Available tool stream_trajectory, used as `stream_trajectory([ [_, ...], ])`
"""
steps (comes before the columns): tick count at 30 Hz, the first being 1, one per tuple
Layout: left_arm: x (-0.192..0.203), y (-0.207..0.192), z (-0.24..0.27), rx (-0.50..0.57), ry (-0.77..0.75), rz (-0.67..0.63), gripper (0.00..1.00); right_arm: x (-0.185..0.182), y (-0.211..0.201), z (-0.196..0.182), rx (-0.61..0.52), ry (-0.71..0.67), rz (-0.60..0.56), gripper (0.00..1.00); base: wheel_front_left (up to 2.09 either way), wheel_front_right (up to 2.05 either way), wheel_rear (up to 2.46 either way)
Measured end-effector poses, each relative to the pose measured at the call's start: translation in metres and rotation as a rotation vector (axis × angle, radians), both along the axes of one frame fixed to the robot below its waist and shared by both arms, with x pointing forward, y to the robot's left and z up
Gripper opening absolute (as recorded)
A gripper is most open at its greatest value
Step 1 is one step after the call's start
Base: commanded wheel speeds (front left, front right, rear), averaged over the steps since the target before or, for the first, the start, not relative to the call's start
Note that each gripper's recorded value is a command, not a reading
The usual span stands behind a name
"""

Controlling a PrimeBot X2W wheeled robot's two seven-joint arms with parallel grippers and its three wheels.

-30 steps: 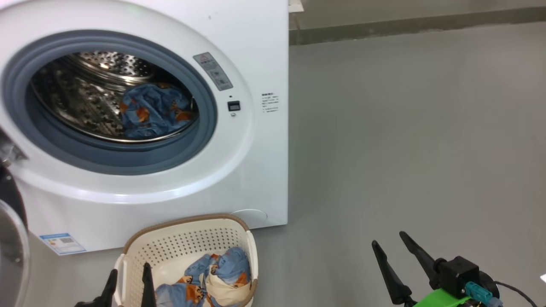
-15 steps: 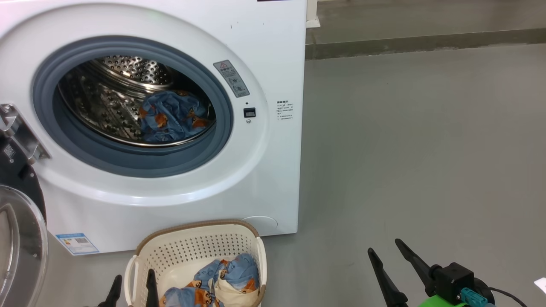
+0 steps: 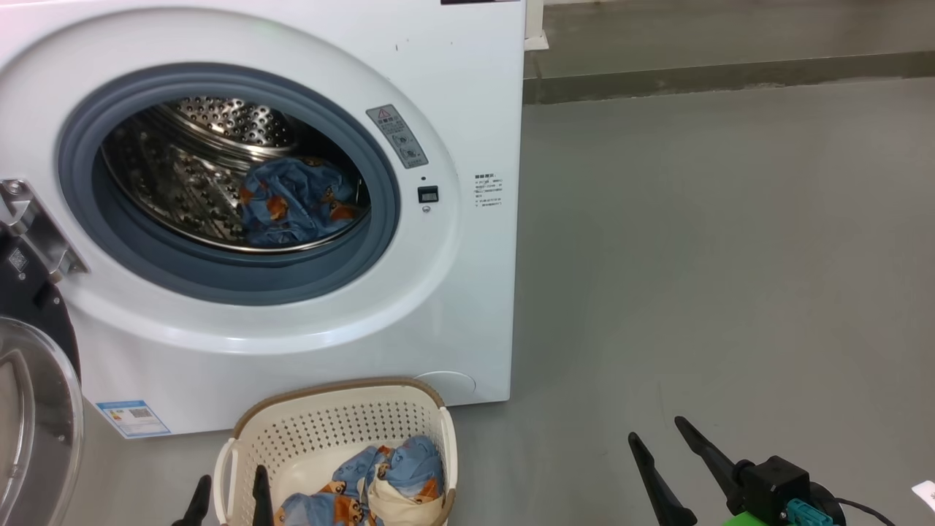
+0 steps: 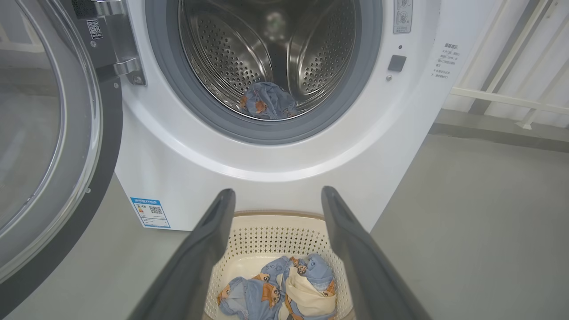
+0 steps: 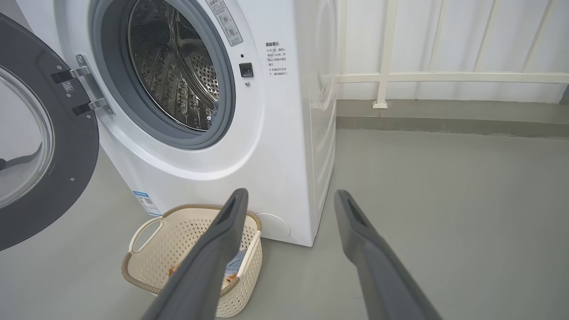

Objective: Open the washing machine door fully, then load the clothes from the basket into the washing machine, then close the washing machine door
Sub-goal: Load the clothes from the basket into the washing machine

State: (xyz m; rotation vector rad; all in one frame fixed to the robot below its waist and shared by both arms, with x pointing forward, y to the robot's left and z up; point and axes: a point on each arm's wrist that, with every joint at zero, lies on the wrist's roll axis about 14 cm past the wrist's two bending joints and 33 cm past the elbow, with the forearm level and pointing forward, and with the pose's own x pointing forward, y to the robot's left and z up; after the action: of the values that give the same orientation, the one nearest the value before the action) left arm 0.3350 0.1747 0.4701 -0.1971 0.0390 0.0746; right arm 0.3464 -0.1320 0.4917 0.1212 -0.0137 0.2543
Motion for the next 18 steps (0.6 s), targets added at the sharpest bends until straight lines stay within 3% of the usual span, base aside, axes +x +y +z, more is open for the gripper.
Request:
stream_trajectory([
  [18,0.003,-0.009,-0.027,0.005,0.087,-0.034,1.00,0.004,-0.010,-0.016,-0.010,0.049,-0.019,1.00,0.00,0.00,0.00],
])
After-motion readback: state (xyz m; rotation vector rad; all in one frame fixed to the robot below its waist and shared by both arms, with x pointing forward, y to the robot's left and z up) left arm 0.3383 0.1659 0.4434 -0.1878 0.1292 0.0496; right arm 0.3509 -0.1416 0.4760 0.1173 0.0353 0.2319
